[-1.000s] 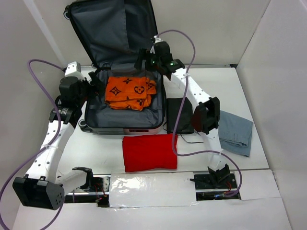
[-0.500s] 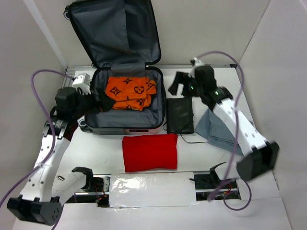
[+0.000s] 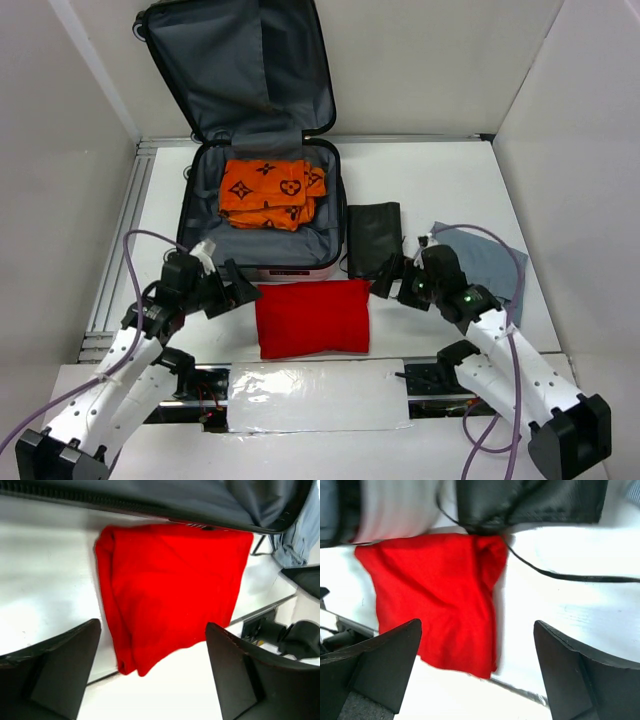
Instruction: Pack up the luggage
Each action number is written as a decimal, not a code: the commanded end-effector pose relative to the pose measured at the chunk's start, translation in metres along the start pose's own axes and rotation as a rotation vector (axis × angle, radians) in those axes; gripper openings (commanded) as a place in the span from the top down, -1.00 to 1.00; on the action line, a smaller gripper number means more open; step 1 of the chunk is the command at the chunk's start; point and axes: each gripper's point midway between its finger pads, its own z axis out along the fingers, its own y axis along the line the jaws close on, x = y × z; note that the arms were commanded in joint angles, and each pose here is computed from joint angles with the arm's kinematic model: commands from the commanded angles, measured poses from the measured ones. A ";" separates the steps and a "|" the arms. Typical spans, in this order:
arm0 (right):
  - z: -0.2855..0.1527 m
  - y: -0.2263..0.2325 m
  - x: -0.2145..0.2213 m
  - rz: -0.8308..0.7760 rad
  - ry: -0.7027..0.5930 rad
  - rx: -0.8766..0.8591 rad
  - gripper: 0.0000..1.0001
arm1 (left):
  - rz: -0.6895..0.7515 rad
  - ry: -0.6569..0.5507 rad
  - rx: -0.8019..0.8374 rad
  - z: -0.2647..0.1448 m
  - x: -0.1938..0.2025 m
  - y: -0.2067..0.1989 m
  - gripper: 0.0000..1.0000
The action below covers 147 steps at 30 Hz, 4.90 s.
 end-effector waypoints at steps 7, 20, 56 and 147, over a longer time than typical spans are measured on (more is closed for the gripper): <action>0.038 -0.010 0.032 0.055 0.038 -0.026 -0.89 | -0.070 0.014 -0.029 0.041 0.034 0.017 -0.88; 0.059 -0.017 0.071 0.012 0.085 -0.036 -0.64 | 0.007 -0.028 -0.147 0.070 0.071 0.047 -0.85; 0.024 0.100 0.049 -0.237 0.006 -0.173 1.00 | 0.293 -0.160 0.058 0.014 0.020 -0.036 1.00; 0.227 0.175 -0.276 -0.353 -0.084 -0.143 0.10 | 0.194 -0.312 -0.326 0.137 -0.361 0.087 0.33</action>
